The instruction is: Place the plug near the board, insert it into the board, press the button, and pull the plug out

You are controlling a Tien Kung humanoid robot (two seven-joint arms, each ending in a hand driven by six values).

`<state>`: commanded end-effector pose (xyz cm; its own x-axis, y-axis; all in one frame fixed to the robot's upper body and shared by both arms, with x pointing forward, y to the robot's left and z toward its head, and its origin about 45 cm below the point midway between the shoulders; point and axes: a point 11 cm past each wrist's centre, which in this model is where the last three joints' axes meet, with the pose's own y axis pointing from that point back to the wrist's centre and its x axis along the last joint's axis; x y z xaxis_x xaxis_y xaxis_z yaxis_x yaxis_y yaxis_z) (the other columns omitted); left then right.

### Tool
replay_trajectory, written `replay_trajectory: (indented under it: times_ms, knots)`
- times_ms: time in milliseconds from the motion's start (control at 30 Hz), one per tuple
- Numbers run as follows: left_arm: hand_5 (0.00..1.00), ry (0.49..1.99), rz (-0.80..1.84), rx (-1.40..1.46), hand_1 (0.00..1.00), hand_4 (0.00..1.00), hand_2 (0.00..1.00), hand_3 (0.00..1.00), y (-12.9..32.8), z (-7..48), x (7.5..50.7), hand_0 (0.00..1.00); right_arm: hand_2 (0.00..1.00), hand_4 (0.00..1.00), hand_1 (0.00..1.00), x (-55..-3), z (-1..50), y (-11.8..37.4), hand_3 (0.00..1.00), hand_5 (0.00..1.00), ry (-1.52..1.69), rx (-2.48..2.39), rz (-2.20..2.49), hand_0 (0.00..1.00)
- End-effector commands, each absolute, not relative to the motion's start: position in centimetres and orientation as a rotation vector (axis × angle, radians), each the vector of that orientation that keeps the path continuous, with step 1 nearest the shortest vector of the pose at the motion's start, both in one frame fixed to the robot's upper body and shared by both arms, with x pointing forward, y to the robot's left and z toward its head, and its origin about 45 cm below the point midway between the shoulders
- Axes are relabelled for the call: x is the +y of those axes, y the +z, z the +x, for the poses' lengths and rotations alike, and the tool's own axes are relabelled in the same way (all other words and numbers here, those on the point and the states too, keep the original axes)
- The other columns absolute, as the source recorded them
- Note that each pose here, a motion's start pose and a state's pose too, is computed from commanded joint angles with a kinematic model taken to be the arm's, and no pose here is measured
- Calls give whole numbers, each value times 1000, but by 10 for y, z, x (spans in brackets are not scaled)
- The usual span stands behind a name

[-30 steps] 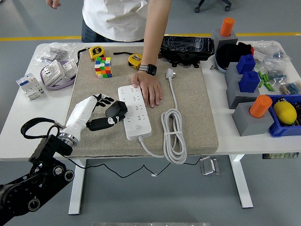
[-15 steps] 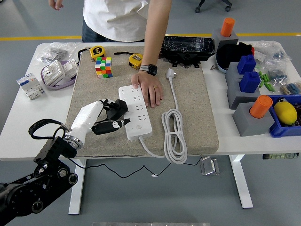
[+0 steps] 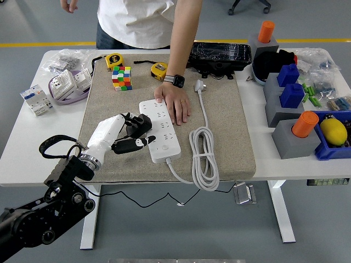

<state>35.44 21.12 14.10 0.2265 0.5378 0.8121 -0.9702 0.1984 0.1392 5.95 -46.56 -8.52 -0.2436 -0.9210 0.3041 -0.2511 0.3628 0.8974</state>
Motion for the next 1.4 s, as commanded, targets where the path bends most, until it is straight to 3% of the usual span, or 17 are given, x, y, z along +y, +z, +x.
replay_trajectory:
  times_ms: [1000,1400]
  knots:
    - [680,1121,702,-728,677,943,685,681,152,360,177,682,625,941,625,-464,60,-86,551,483,-928,-1713,1051,606]
    - [681,1115,585,-718,668,943,680,680,182,353,161,672,625,941,625,-464,59,-86,551,483,-928,-1710,1051,606]
